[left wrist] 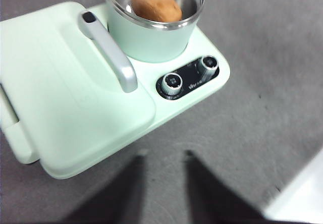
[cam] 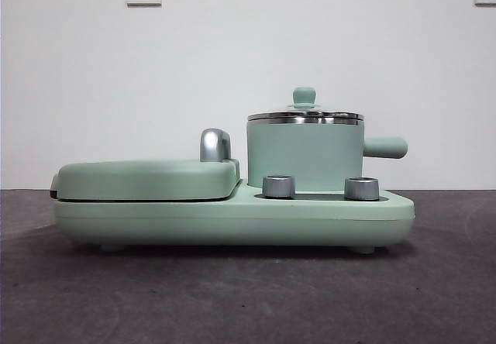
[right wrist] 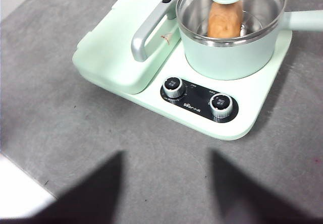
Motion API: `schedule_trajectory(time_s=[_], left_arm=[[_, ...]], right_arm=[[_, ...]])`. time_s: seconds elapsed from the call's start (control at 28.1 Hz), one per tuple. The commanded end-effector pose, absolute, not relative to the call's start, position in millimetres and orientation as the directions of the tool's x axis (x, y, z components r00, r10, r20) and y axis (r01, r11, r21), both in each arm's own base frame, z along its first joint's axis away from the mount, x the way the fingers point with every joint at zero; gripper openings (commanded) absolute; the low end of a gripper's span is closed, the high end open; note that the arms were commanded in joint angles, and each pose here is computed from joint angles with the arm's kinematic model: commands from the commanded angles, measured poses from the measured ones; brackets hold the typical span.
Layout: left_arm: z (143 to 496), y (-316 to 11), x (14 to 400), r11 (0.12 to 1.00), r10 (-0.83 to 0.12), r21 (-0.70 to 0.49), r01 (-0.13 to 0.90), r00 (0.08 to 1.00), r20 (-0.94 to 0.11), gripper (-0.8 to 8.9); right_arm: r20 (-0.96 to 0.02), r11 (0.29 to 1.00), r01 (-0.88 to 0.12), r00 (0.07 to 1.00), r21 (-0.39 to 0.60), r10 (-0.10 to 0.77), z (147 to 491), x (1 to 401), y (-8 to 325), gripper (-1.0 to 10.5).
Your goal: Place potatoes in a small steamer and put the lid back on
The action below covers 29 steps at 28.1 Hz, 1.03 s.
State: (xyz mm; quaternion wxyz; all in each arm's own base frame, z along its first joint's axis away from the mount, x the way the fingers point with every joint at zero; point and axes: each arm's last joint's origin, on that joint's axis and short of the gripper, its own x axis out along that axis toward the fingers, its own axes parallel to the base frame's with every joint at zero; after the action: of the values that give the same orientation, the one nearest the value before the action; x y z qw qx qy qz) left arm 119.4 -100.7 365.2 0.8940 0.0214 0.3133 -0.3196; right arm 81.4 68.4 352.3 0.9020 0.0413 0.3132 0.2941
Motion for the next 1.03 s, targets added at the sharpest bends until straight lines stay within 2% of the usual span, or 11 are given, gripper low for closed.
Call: schedule_trajectory(time_s=[0.04, 0.25, 0.5, 0.68, 0.71, 0.86, 0.96, 1.03], left_arm=[[339.7, -93.1, 110.6, 0.813, -0.544, -0.154, 0.562, 0.638, -0.545, 0.14], [324.2, -76.9, 90.7, 0.821, -0.512, -0.149, 0.552, 0.594, -0.621, 0.26], [327.5, -69.1, 81.5, 0.818, -0.525, -0.152, 0.555, 0.612, -0.592, 0.26], [318.0, -56.5, 77.7, 0.830, -0.541, -0.181, 0.527, 0.686, -0.487, 0.26], [313.0, -53.8, 79.2, 0.836, -0.533, -0.158, 0.525, 0.709, -0.461, 0.26], [280.9, -37.3, 88.0, 0.906, -0.406, -0.018, 0.423, 0.856, -0.320, 0.26], [247.1, -26.8, 89.7, 0.939, -0.314, 0.058, 0.338, 0.916, -0.250, 0.26], [221.1, -20.9, 90.2, 0.959, -0.258, 0.062, 0.275, 0.946, -0.197, 0.26]], right_arm=[[-0.534, 0.818, -0.528, 0.635, 0.228, 0.559, 353.9, 85.8, 72.9, 0.1], [-0.513, 0.816, -0.531, 0.646, 0.230, 0.565, 355.9, 86.1, 72.8, 0.1], [-0.502, 0.813, -0.534, 0.650, 0.232, 0.570, 357.1, 83.4, 70.7, 0.1], [-0.503, 0.814, -0.533, 0.651, 0.232, 0.569, 357.0, 83.5, 70.7, 0.1], [-0.503, 0.814, -0.533, 0.651, 0.232, 0.569, 357.0, 83.5, 70.7, 0.1], [-0.502, 0.813, -0.533, 0.650, 0.232, 0.570, 357.0, 83.5, 70.7, 0.1], [-0.502, 0.813, -0.533, 0.650, 0.232, 0.570, 357.0, 83.5, 70.7, 0.1], [-0.502, 0.813, -0.533, 0.650, 0.232, 0.570, 357.0, 83.5, 70.7, 0.1]])
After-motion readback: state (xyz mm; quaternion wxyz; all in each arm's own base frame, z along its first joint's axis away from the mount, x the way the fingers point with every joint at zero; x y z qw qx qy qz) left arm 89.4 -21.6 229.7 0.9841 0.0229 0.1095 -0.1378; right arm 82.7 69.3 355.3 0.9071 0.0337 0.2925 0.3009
